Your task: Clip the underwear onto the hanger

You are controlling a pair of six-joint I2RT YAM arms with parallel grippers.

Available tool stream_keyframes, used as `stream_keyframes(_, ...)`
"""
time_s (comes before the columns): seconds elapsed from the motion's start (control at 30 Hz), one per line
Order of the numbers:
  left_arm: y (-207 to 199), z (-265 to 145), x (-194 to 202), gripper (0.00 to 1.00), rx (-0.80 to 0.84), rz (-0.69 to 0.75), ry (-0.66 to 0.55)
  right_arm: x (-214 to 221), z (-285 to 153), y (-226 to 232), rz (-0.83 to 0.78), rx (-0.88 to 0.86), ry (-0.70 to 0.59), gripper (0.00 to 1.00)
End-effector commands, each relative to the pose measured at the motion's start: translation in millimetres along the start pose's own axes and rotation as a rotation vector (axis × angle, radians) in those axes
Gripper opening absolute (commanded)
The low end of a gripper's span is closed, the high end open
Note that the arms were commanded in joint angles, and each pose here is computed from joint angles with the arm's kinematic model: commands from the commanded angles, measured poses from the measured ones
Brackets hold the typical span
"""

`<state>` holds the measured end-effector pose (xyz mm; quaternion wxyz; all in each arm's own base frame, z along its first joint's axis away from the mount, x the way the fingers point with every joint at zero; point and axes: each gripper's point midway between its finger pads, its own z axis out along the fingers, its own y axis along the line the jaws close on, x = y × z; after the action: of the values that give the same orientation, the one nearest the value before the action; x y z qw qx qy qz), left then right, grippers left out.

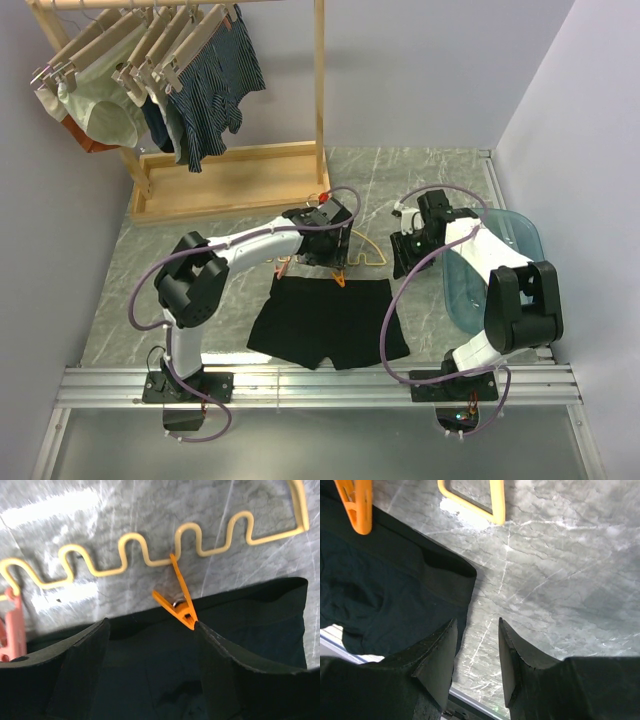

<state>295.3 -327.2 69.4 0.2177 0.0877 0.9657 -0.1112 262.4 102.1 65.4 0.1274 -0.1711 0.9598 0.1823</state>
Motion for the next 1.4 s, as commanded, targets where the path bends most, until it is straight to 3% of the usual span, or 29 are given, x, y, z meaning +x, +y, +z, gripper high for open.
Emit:
stream_keyframes(0.0, -10.0, -3.2, 7.0, 0.74, 0.009, -0.046, 0.032, -0.5, -6.5, -4.1, -0.015, 0.013, -0.025, 0.46)
stream_keyframes(0.3, -20.3, 19.2, 15.7, 0.76, -0.011, -0.070, 0.095, 1.5, -6.7, -2.3, -0.031, -0.008, -0.030, 0.46)
stream_keyframes(0.77, -30.2, 30.1, 8.1, 0.74, -0.011, -0.082, 0.101, -0.4, -3.4, 3.1, -0.044, -0.055, -0.017, 0.46)
stream_keyframes(1.37, -24.5, 49.4, 12.8, 0.62, -0.044, -0.089, 0.139, 5.6, -2.5, 3.6, -0.061, -0.070, 0.006, 0.46)
